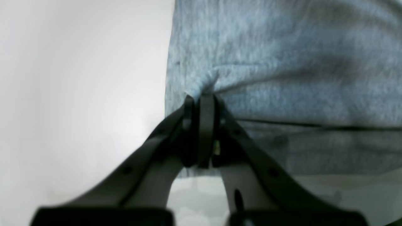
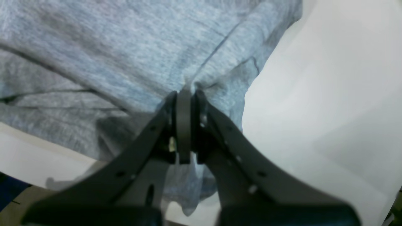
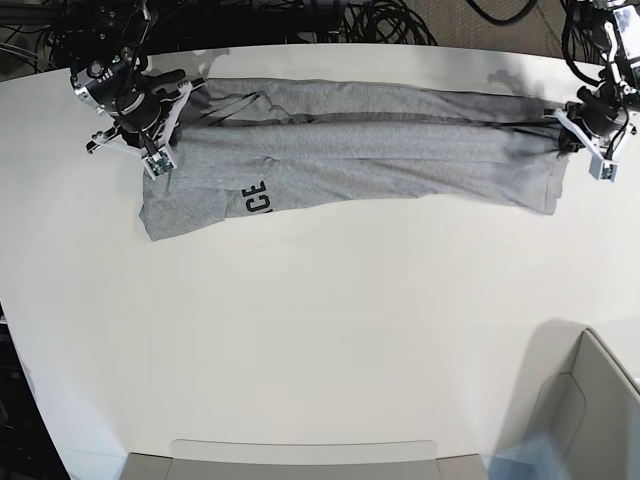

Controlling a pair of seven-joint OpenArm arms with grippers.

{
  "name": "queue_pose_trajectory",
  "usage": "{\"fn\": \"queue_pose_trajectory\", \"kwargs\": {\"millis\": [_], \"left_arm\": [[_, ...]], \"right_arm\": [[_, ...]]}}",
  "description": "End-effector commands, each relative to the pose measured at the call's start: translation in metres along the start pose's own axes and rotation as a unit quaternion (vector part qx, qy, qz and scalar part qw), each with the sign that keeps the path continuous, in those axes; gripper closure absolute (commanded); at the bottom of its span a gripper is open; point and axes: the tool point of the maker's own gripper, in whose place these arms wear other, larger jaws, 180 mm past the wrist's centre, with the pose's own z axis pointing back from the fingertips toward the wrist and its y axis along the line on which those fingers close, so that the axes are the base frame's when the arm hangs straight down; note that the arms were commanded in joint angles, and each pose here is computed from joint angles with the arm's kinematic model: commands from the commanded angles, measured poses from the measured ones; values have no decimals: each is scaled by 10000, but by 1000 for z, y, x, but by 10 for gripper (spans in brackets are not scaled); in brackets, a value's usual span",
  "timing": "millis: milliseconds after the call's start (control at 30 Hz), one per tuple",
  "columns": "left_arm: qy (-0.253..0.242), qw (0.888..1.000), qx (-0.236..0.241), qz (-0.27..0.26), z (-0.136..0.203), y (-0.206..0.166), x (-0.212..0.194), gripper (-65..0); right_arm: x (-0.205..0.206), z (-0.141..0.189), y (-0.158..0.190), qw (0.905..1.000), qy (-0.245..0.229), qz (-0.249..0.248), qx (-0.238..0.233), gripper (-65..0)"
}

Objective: Fold the T-shirt properly
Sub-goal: 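Lay the folded hem down and hold it with both grippers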

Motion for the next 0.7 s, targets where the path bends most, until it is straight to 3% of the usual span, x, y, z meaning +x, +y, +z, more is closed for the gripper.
{"fn": "queue_pose_trajectory", "kwargs": {"millis": [0, 100, 200, 400, 567, 667], "left_arm": [[-225, 9996, 130, -112, 7, 9, 17, -77], [-253, 9995, 159, -108, 9, 12, 19, -213], [-316, 9990, 280, -132, 20, 18, 19, -304], [-359, 9985, 332, -237, 27, 19, 25, -312], [-329, 9965, -47, -767, 23, 5, 36, -355], [-38, 9982, 60, -596, 15, 18, 29, -355]], "right_arm": [[4, 4, -4, 9999, -73, 113, -64, 0], [4, 4, -4, 9999, -60, 110, -59, 0], [3, 3, -4, 9999, -49, 110, -59, -78], [5, 3, -5, 9999, -76, 118, -63, -224], [7, 3, -4, 9998, -99, 144, -43, -235], [11, 2, -5, 9998, -141, 141, -57, -235]]}}
